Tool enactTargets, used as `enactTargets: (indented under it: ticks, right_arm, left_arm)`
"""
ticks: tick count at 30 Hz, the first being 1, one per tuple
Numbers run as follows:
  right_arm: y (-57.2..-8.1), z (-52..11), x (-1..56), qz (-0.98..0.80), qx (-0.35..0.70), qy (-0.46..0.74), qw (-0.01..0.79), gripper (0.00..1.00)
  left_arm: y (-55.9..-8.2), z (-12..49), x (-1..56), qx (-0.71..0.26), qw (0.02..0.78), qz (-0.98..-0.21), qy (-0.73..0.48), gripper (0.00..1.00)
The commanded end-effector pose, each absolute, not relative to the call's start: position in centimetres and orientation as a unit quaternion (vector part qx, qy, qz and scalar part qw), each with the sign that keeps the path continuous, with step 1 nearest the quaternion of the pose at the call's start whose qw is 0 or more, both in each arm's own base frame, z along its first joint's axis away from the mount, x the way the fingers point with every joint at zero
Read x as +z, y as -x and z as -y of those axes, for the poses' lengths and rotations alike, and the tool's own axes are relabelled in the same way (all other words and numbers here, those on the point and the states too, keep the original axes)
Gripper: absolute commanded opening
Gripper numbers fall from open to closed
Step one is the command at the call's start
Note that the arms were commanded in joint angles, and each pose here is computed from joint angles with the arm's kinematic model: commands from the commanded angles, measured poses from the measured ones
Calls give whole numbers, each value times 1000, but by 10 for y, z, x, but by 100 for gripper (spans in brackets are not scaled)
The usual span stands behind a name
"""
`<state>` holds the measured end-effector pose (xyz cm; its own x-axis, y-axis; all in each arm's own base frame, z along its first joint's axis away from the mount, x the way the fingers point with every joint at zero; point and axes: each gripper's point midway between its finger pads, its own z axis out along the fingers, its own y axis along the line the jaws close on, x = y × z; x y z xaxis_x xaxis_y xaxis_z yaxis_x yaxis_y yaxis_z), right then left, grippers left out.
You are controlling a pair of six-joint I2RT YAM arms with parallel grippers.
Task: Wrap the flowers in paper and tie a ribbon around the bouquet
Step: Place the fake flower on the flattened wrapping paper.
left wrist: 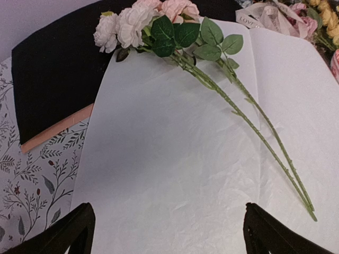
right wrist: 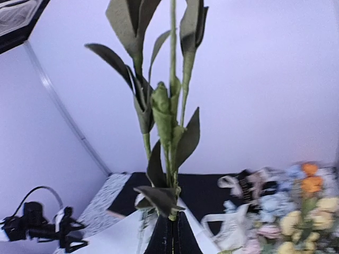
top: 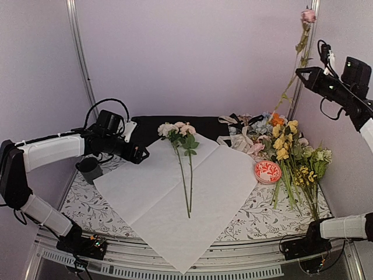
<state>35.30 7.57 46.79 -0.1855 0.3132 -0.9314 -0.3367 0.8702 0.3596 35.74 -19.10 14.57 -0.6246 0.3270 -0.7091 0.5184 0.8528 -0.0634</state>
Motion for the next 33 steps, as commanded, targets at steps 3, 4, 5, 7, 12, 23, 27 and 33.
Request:
enactTargets:
  ticks: [3,4,5,7,12,23,27,33]
  right_arm:
    - [-357,-272,390,-732,522,126,418,0]
    - [-361,-293,376,-742,530,128,390,0]
    - [-363,-313,359,-753,535,128,362,0]
    - [-369,-346,325,-773,542,121,308,0]
    - [-373,-407,231,-814,544,105,172,0]
    - [-398,-421,112,-894,418,118,111,1]
    - [-409,-401,127,-915,340,157,153,47]
    - [-438,-292,198,-936,181,137,268,65]
  left_arm:
    - [-362,191,152,-133,369,-890,-234,98]
    - [-362,191,152,-133,369,-890,-234,98]
    - [-362,191,153,-132,369,-890,-234,98]
    - [-362,190,153,-131,370,-890,-234,98]
    - [-361,188,155,-127,372,-890,-233,98]
    - [-361,189,154,-128,370,-889,-235,98]
    - [-361,188,153,-128,369,-890,-234,98]
    - [-361,189,153,-128,369,-890,-235,98]
